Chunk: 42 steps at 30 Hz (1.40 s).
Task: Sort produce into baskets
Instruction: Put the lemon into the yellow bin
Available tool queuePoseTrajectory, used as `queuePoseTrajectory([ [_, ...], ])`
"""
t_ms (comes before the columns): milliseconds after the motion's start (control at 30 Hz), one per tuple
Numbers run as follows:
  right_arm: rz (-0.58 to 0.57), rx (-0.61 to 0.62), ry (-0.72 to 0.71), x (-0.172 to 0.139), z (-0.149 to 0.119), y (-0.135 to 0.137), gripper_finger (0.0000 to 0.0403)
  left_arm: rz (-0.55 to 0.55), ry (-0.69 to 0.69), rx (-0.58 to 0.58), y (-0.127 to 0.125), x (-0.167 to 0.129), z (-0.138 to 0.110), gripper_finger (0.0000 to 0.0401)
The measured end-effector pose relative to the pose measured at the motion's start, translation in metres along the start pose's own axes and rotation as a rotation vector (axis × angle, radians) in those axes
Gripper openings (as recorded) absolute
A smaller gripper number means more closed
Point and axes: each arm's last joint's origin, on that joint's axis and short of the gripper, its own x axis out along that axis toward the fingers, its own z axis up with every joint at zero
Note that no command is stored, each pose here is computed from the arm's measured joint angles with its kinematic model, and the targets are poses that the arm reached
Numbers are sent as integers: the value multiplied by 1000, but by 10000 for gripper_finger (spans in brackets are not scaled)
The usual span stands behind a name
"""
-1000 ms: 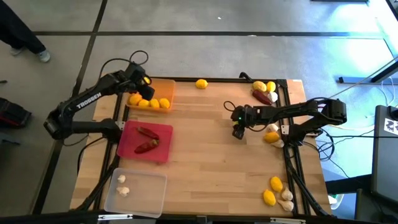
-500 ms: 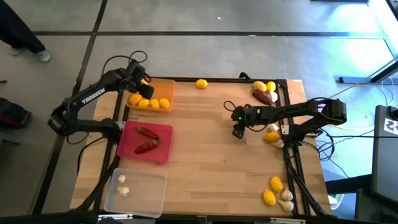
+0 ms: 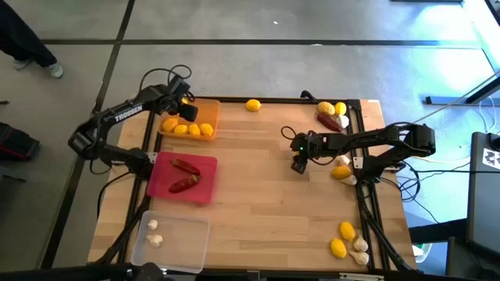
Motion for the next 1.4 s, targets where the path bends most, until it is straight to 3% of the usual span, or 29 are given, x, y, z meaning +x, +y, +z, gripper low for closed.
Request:
queuePoseTrajectory([
  [400,1,8,-4,0,0,0,209,126,58,43,-10,20,1,183],
  [933,1,9,-3,0,0,0,209,124,97,110,-12,23,0,184],
  [1400,1,3,-4,0,0,0,209,120,105,143,-12,22,-1,256],
])
